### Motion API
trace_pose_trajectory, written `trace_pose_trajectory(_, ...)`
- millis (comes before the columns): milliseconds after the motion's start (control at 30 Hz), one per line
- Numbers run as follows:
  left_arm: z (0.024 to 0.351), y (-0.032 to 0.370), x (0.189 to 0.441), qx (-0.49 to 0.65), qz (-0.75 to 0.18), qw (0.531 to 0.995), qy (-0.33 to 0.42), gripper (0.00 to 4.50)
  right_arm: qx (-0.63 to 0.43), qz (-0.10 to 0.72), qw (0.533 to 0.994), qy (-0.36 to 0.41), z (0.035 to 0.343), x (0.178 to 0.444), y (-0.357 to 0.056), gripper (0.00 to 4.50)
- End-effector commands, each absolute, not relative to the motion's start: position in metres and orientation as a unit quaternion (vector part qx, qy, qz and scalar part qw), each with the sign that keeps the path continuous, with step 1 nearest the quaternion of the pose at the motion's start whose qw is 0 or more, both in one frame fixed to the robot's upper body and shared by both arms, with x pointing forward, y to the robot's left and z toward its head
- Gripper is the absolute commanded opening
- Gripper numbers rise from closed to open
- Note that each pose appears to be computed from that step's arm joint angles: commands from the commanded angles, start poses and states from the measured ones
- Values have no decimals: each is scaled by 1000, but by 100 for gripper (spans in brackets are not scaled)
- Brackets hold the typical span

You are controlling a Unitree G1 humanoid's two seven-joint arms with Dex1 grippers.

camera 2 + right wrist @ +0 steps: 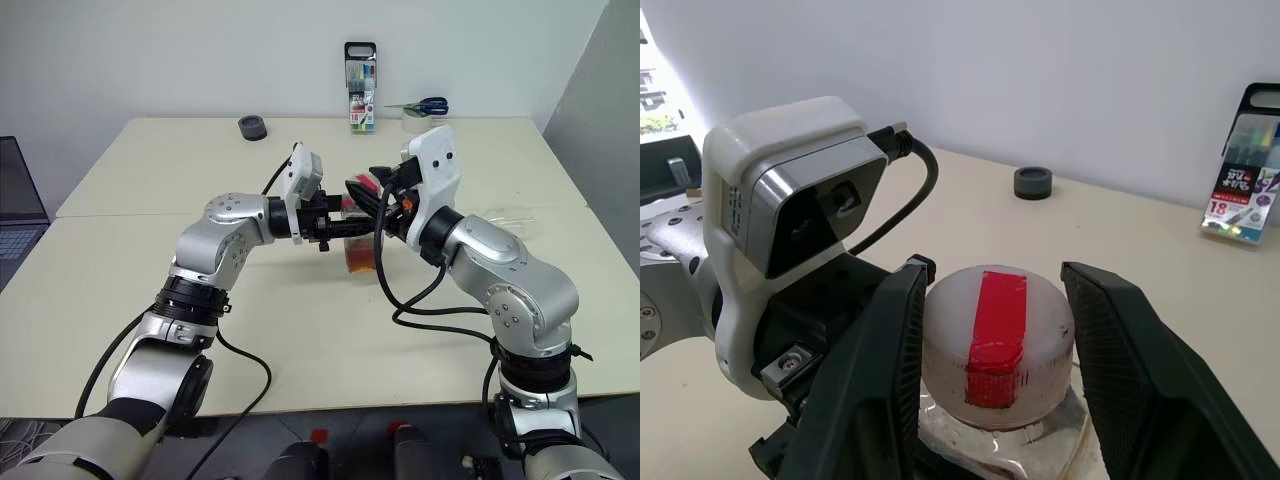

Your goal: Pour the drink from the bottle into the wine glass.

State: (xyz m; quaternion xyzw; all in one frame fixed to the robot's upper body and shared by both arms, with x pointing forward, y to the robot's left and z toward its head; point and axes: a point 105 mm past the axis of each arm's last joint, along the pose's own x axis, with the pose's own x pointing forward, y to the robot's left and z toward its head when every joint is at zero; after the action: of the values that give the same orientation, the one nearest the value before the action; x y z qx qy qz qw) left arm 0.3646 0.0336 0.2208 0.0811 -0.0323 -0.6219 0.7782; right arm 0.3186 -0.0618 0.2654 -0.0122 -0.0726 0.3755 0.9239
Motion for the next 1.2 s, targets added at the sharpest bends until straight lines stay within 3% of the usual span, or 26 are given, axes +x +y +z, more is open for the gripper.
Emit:
trace_pose_trajectory(33, 245, 32, 356, 95, -626, 770, -79, 183, -8, 414, 906, -89, 275, 307, -58, 179)
trace_pose_trajectory(167, 260, 26, 340, 100, -661, 738, -87, 183, -8, 497, 864, -82, 293, 291, -71, 179)
trace_pose_trajectory(333, 280, 25, 317, 108, -710, 691, -88, 183, 13, 574, 817, -50, 323, 290, -89, 179)
trace_pose_trajectory(567, 292, 23, 314, 108, -721, 678, -95, 183, -2, 587, 807, -64, 327, 303, -92, 179)
trace_pose_trajectory(833, 284, 32, 331, 93, -685, 716, -95, 183, 9, 514, 854, -80, 324, 292, -120, 448)
trace_pose_trajectory(1067, 273, 33, 337, 86, -666, 735, -95, 183, -19, 442, 891, -98, 305, 275, -106, 448)
trace_pose_trajectory(1200, 269, 29, 341, 85, -663, 737, -96, 183, -41, 389, 910, -140, 308, 283, -90, 448)
